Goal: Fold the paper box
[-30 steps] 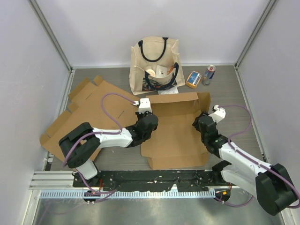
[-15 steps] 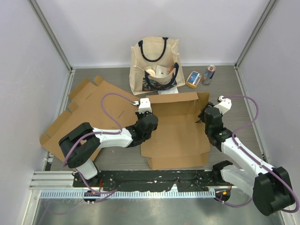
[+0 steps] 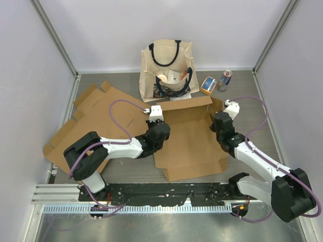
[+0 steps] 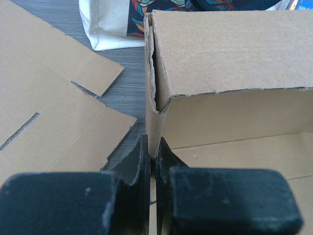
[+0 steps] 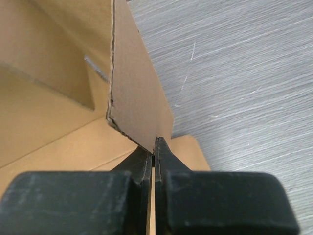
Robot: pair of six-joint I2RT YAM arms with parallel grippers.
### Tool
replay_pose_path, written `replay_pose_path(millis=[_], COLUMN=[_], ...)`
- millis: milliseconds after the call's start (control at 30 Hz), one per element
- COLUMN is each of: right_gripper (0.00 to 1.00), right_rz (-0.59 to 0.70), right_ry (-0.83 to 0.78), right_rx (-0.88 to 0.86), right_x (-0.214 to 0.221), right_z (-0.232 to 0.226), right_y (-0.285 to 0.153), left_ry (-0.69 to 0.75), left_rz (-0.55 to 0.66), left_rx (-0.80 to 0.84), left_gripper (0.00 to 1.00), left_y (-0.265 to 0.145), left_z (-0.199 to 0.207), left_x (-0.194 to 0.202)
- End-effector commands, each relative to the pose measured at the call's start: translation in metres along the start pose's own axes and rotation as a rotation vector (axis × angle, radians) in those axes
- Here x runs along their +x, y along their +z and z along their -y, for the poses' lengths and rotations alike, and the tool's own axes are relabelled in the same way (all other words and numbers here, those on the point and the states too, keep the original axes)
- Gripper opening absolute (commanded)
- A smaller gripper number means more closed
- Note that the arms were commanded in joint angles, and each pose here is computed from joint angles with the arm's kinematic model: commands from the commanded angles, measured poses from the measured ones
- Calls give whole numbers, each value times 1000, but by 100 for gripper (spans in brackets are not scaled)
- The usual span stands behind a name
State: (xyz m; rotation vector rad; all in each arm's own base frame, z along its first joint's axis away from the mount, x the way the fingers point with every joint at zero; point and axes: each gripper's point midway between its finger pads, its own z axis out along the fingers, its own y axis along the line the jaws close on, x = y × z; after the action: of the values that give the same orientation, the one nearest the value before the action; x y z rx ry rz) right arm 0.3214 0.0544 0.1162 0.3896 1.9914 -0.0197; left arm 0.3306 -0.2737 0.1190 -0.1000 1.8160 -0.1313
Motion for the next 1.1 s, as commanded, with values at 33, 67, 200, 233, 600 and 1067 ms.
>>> replay_pose_path(millis=[33,67,200,233,600,1067], right_gripper=[1,1,1,1,43,67], right_rz=[-24,-37,-112,-109,-110,84], right_ry=[77,79,117,142,10,63], right_rx=[-79,-88,-151,-175,-296,91], right_x=[-10,-8,6,8,9,-148], right_z=[-25,-27,-40,-46,-60,25], right_y=[-20,-22,-31,-31,-55,-75], left_ry=[-7,-7,-3,-1,30,45], left_rz=[-23,-24,-30,-31,-38,-41], left_rx=[30,33,33,33,53,54], left_gripper=[0,0,0,0,0,0], left_y=[3,3,2,2,-2,-3], left_z=[12,13,12,12,6,4], left_x=[7,7,10,10,17,18])
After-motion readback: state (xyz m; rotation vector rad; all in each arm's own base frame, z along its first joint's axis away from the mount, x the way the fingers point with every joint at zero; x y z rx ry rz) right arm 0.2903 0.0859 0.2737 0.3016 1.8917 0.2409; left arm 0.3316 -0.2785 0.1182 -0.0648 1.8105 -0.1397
